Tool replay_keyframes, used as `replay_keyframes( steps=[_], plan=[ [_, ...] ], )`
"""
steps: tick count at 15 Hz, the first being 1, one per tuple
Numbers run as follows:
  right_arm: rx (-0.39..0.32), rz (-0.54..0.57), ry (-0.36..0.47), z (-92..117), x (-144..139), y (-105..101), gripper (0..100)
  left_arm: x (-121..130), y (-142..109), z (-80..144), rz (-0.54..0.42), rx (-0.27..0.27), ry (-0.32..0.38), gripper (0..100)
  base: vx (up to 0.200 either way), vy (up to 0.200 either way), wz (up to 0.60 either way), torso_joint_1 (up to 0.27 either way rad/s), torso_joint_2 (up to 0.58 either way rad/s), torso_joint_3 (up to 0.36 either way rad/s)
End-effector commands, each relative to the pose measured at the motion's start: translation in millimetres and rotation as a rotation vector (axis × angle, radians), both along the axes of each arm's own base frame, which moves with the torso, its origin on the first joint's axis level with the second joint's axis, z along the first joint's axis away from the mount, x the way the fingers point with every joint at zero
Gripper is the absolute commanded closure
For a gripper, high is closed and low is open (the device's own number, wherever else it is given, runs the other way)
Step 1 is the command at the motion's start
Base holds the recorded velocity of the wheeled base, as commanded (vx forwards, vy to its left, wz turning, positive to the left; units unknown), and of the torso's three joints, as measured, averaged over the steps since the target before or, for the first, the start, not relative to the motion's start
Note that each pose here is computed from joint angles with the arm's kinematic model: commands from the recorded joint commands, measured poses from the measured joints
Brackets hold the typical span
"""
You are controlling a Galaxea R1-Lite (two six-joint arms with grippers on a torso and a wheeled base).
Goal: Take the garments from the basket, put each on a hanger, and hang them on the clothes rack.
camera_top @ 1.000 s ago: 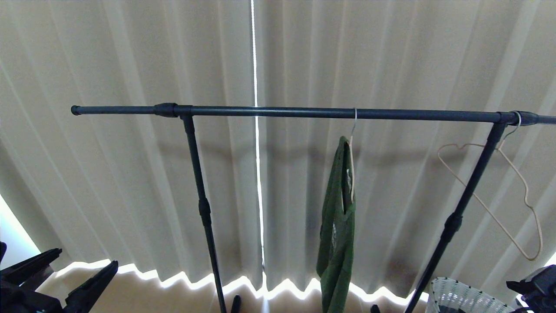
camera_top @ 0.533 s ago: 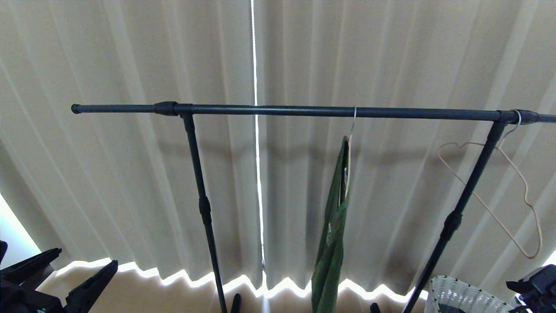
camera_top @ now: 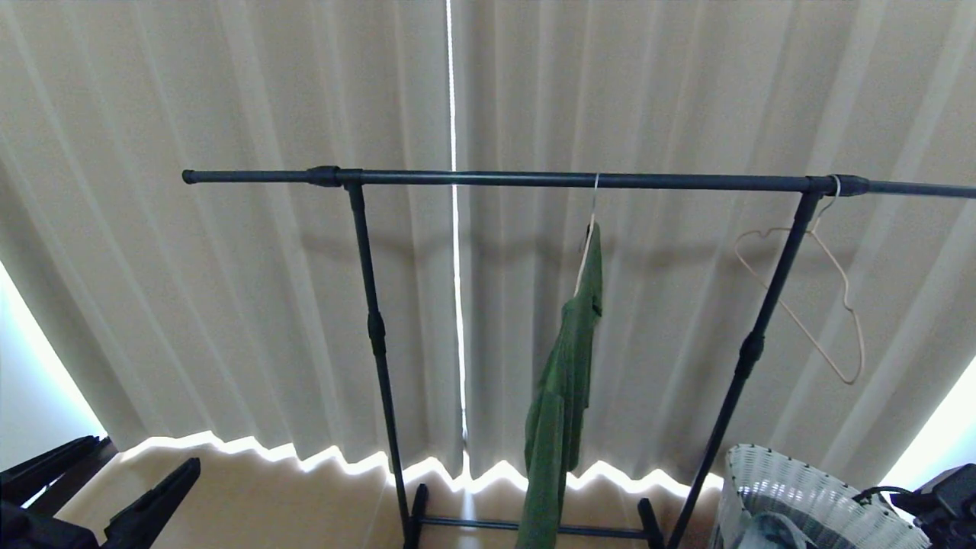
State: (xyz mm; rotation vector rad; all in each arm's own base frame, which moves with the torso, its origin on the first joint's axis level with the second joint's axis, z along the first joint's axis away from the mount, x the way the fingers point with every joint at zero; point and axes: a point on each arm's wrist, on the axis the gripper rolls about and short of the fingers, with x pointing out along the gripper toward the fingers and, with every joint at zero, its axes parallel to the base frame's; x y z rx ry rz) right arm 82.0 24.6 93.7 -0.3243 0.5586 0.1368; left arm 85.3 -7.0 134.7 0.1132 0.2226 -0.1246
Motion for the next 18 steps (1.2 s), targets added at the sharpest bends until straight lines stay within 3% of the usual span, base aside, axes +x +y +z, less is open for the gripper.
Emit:
replay_keyframes(
  steps=[1,3,18],
  plan=[
    [0.000,0.000,0.000,0.2,0.5,0.2,0,-0.5,0.0,-0.1,0.001,0.000,-0.002,0,-0.200,0.000,0.00,-0.002,0.00,0.002],
    [-0.001,-0.003,0.000,0.3,0.6,0.1,0,-1.3,0.1,-2.2,0.001,0.000,0.006,0,-0.200,0.000,0.00,0.005,0.00,0.002],
    [-0.009,-0.013,0.007,0.5,2.9,-0.5,0,-1.5,-0.1,-4.1,-0.003,0.002,0.015,0,0.000,0.000,0.00,0.000,0.00,0.000]
  ],
)
